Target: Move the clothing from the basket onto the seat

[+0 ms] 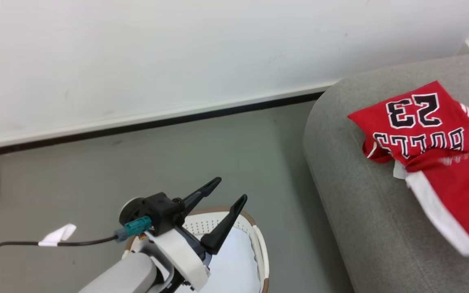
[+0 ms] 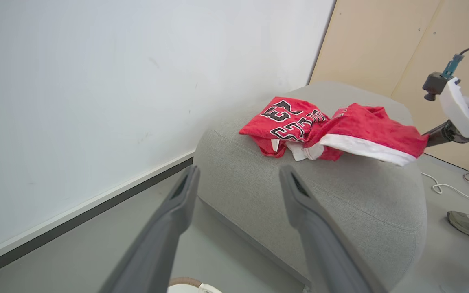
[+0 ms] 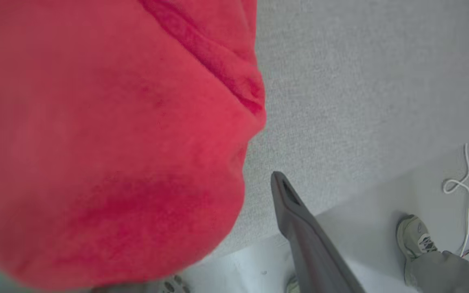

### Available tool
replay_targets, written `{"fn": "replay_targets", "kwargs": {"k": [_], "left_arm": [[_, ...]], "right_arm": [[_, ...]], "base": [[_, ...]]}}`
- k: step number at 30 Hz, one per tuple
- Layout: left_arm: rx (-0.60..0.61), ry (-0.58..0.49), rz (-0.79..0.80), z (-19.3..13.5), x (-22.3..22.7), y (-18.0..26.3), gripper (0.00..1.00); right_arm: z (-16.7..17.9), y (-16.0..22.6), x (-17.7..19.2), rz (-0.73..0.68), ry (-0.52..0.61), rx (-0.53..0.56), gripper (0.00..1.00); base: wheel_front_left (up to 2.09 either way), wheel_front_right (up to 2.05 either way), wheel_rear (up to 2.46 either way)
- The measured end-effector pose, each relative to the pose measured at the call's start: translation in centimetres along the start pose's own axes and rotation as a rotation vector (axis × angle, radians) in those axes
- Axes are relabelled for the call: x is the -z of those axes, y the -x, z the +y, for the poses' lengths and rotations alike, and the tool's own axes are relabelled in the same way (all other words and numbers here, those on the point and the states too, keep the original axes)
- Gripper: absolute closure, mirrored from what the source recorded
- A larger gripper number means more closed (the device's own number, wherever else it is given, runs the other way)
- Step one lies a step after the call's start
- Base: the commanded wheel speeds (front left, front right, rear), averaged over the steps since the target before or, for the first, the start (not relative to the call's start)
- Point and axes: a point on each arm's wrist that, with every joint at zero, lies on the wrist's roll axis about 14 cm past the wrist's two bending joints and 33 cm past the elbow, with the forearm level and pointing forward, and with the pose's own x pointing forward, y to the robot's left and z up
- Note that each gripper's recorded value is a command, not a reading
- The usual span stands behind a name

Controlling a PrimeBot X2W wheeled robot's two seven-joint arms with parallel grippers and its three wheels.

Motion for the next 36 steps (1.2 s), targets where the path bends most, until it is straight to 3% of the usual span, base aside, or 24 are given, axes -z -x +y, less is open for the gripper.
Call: {"fn": "replay_targets", "kwargs": {"k": [6, 8, 11, 21, 30, 36], "left_arm": [[-0.005, -0.009, -0.009, -0.5, -0.7, 0.1, 0.00], [-0.012, -0.011, -0.014, -0.3, -0.9, 0.1, 0.00], [-0.029, -0.021, -0.020, 0.2, -1.3, 0.2, 0.00], [-0.144, -0.041, -0.079, 2.6, -3.9, 1.8, 0.00], [-0.386, -0.062, -0.140, 7.7, -6.4, 7.1, 0.00], [-0.574, -0.077, -0.191, 10.7, -7.9, 12.2, 0.00]], "right_arm": [[0.6, 1.7, 5.5, 0.272, -0.125, -0.112, 0.00], [1.5, 2.2, 4.5, 0.237, -0.189, -0.174, 0.00], [2.6, 2.9, 3.1, 0.202, -0.187, -0.209, 0.00], [4.7, 7.1, -5.4, -0.183, -0.117, -0.272, 0.00], [9.0, 11.7, -12.5, -0.603, 0.042, -0.322, 0.00], [12.9, 15.1, -15.9, -0.904, 0.085, -0.395, 0.00]], "base": [[0.00, 0.00, 0.00], [0.00, 0.00, 0.00], [0.00, 0.00, 0.00], [0.00, 0.00, 0.00], [0.00, 0.00, 0.00], [0.00, 0.00, 0.00]]}}
